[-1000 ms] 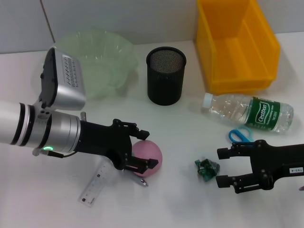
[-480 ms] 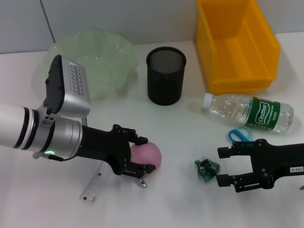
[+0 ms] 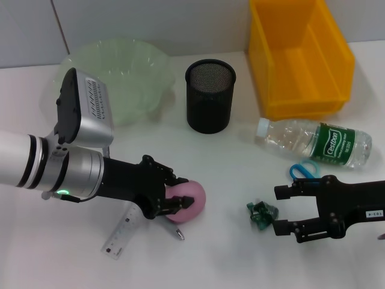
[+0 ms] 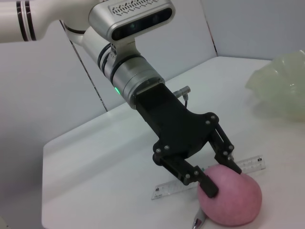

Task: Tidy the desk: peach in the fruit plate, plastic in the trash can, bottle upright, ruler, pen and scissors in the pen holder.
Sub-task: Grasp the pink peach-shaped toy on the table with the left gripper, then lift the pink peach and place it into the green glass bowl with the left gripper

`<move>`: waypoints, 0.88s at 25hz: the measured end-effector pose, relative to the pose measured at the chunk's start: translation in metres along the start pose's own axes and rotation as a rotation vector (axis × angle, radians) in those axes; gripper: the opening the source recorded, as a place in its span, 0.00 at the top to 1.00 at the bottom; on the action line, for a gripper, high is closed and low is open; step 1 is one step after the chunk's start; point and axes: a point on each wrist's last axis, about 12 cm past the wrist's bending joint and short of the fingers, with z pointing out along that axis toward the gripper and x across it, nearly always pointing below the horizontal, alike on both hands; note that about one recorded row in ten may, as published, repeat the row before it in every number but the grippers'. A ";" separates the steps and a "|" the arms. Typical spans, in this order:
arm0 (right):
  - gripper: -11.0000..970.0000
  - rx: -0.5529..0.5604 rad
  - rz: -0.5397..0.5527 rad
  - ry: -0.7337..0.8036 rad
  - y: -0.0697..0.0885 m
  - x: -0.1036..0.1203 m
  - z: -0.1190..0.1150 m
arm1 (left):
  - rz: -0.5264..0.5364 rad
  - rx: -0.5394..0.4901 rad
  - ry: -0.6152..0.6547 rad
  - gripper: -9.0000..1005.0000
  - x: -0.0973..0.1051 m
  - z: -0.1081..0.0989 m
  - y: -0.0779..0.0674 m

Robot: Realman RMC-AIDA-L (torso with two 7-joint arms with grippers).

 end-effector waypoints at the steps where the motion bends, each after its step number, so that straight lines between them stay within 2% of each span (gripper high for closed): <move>1: 0.15 0.000 0.000 0.000 0.000 0.000 0.000 | -0.001 0.004 -0.007 0.47 -0.001 0.000 0.000; 4: 0.15 0.002 0.000 -0.001 0.000 0.000 0.000 | -0.003 0.015 -0.027 0.61 -0.004 -0.002 -0.001; 7: 0.15 0.002 0.001 -0.001 0.000 0.000 0.000 | -0.025 0.056 -0.163 0.68 -0.017 -0.016 -0.004; 8: 0.15 0.003 0.002 -0.001 0.000 0.001 0.000 | -0.025 0.056 -0.163 0.70 -0.017 -0.016 -0.004; 9: 0.15 0.003 0.002 -0.001 0.000 0.001 0.000 | -0.041 0.029 -0.277 0.72 -0.022 -0.030 -0.001; 10: 0.15 0.003 0.002 -0.001 0.000 0.001 0.000 | -0.045 0.001 -0.329 0.72 -0.022 -0.036 0.001; 12: 0.15 0.002 0.002 -0.001 0.000 0.000 0.000 | -0.051 -0.078 -0.436 0.73 -0.019 -0.048 0.005; 14: 0.15 0.002 0.002 -0.001 0.000 0.001 0.000 | -0.064 -0.240 -0.580 0.74 -0.009 -0.064 0.012; 16: 0.15 0.002 0.002 -0.002 0.000 0.001 0.000 | -0.085 -0.365 -0.653 0.75 -0.001 -0.071 0.019; 17: 0.15 0.002 0.002 -0.002 0.000 0.001 0.000 | -0.101 -0.467 -0.690 0.76 0.007 -0.075 0.024; 20: 0.15 0.001 0.001 -0.002 0.000 0.000 0.001 | -0.133 -0.610 -0.698 0.78 0.018 -0.078 0.033; 21: 0.15 0.001 0.000 -0.002 0.000 0.000 0.001 | -0.133 -0.610 -0.698 0.78 0.018 -0.078 0.033; 22: 0.15 0.001 0.000 -0.002 0.000 0.000 0.001 | -0.145 -0.668 -0.673 0.79 0.022 -0.077 0.039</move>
